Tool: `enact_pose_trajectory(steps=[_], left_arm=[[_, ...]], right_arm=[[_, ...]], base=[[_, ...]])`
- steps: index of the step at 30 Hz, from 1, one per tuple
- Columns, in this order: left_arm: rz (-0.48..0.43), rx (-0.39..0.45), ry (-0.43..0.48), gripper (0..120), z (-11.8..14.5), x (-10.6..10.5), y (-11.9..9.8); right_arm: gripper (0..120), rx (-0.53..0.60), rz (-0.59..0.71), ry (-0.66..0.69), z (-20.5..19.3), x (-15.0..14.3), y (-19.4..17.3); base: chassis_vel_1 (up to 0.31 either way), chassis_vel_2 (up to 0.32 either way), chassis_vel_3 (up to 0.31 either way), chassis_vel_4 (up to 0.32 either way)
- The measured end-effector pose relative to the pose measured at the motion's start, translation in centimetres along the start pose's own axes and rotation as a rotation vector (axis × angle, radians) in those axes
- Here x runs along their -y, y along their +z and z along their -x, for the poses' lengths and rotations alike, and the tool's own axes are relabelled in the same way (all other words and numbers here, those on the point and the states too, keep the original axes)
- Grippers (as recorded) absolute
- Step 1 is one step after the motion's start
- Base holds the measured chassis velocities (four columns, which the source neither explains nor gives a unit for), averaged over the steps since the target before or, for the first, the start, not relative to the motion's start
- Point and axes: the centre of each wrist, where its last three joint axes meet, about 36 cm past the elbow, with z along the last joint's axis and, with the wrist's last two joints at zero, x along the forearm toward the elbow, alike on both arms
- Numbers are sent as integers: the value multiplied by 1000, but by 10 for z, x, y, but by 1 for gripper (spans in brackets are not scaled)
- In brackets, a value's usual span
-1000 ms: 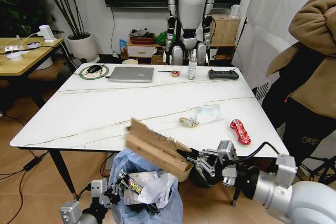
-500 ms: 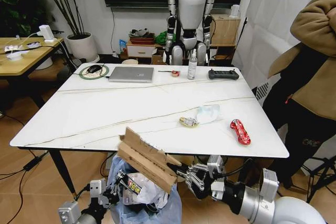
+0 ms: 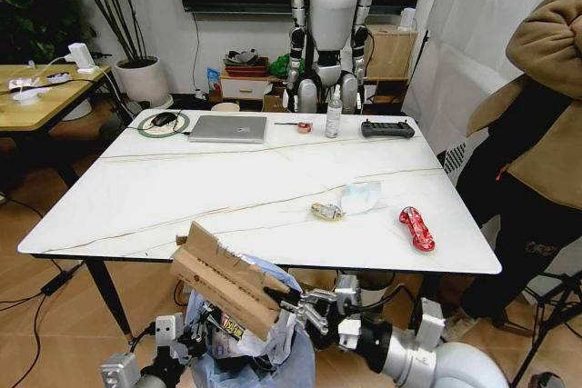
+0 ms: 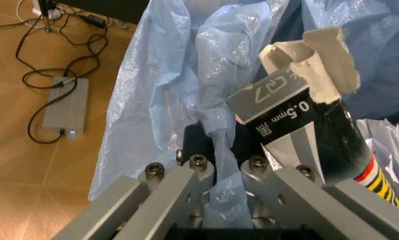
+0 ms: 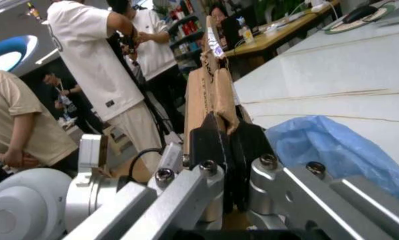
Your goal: Pick up the trash bin and place the trash from the table into it.
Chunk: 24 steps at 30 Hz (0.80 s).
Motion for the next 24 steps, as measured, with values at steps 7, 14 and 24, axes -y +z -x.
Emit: enact_pose_trajectory(steps=[7,14,24], left_arm=[[2,0,0,0,-3,1,0],[4,1,0,0,-6,2,-2],[7,0,1,0,-6,3,-3]], right_arm=[[0,5,-18,3,2,7,10],[14,-10,-29,7,-2,13,23],[47,-10,-55,33,-7,20,34]], base=[[0,0,0,0],[0,0,0,0],[0,0,0,0]])
